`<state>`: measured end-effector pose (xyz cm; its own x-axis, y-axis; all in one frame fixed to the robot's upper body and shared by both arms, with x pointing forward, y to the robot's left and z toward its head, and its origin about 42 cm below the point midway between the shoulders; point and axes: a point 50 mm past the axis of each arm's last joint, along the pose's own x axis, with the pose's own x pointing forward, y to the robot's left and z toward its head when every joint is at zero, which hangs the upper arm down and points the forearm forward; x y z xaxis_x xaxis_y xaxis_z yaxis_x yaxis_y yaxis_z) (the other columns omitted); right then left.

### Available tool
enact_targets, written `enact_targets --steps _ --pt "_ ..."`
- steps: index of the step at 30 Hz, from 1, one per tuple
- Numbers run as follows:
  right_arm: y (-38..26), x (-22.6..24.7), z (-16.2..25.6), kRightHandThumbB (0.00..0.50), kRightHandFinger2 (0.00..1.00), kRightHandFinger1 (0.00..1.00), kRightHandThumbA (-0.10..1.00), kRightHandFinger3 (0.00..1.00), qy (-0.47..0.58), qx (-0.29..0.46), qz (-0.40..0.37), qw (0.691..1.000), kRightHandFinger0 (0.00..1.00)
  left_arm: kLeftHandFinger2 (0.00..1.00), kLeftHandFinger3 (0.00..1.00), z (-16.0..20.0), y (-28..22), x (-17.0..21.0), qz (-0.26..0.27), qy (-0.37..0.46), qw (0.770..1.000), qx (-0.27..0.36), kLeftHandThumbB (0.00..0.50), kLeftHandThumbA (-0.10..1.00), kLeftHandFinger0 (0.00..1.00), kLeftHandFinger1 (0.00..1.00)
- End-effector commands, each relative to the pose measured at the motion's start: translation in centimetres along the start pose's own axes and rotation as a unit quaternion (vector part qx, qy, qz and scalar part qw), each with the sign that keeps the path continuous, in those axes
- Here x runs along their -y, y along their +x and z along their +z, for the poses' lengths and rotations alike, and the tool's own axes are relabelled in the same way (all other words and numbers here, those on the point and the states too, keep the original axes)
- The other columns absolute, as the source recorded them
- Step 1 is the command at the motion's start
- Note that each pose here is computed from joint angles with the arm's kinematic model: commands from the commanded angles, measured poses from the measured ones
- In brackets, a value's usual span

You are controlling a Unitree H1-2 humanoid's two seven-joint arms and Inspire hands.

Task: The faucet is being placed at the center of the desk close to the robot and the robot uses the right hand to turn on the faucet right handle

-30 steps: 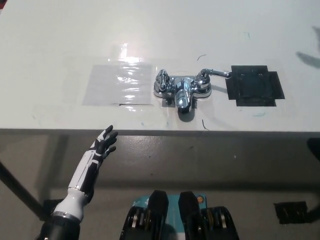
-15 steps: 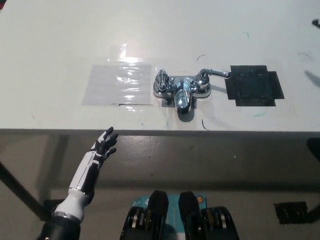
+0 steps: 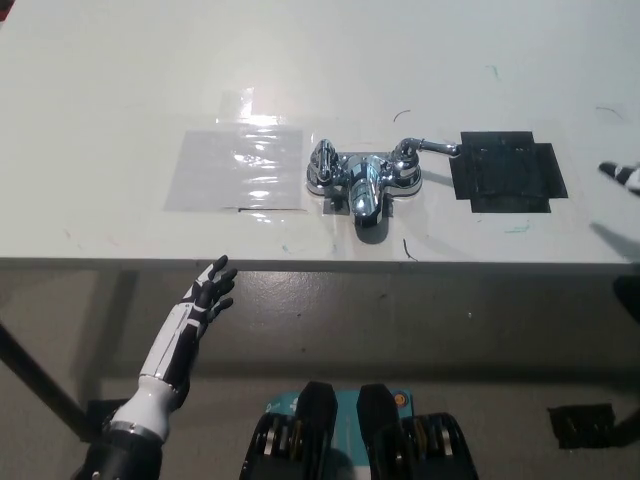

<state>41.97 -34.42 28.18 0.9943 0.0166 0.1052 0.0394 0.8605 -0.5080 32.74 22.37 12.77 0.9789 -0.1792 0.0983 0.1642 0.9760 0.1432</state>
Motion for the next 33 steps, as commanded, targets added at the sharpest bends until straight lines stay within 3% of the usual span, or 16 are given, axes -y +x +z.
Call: enact_targets --steps 1,4,10,13,16,21,22,24,28,33 --pt "-18.2 1.2 17.5 0.178 1.0 1.0 0.79 1.0 0.212 0.523 0.052 0.824 1.0 1.0 1.0 5.4 4.4 -2.1 0.026 0.004 0.995 0.093 0.062 1.0 1.0 1.0" --pt "-17.4 -0.5 15.6 0.152 1.0 1.0 0.8 1.0 0.241 0.481 0.057 0.841 1.0 1.0 1.0 5.3 4.3 -2.1 0.024 0.005 0.995 0.094 0.056 1.0 1.0 1.0" --pt "-15.1 -4.1 10.2 0.18 1.0 1.0 0.71 1.0 0.3 0.366 0.024 0.881 1.0 1.0 1.0 5.4 4.2 -2.1 0.022 0.012 0.995 0.093 0.031 1.0 1.0 1.0" --pt "-13.8 -5.8 7.6 0.114 1.0 1.0 0.74 1.0 0.307 0.32 0.019 0.896 1.0 1.0 1.0 5.4 4.3 -2.1 0.02 0.014 0.995 0.095 0.048 1.0 1.0 1.0" --pt "-12.9 -7.3 5.7 0.107 1.0 1.0 0.72 1.0 0.314 0.275 0.026 0.909 1.0 1.0 1.0 5.3 4.3 -2.1 0.019 0.011 0.995 0.093 0.044 1.0 1.0 1.0" --pt "-11.4 -9.5 3.6 0.062 1.0 1.0 0.58 1.0 0.323 0.226 0.027 0.919 1.0 1.0 1.0 5.2 4.3 -2.2 0.019 0.017 0.996 0.09 0.036 1.0 1.0 1.0" --pt "-10.9 -10.6 2.4 0.048 1.0 1.0 0.48 1.0 0.328 0.204 0.031 0.922 1.0 1.0 1.0 4.8 3.9 -2.1 0.018 0.021 0.996 0.085 0.036 1.0 1.0 1.0" --pt "-10.1 -11.6 1.3 0.049 1.0 1.0 0.46 1.0 0.328 0.176 0.035 0.927 1.0 1.0 1.0 4.8 3.8 -2.2 0.017 0.023 0.996 0.084 0.038 1.0 1.0 1.0" --pt "-10.1 -13.7 -1.6 0.001 1.0 1.0 0.41 1.0 0.322 0.131 0.048 0.936 1.0 1.0 1.0 3.9 2.5 -2.0 0.018 0.016 0.997 0.067 0.035 1.0 1.0 1.0" --pt "-10.2 -15.0 -4.1 0.017 1.0 1.0 0.3 1.0 0.329 0.078 0.06 0.939 1.0 1.0 1.0 2.9 1.5 -2.1 0.017 0.019 0.998 0.058 0.027 0.99 1.0 1.0"
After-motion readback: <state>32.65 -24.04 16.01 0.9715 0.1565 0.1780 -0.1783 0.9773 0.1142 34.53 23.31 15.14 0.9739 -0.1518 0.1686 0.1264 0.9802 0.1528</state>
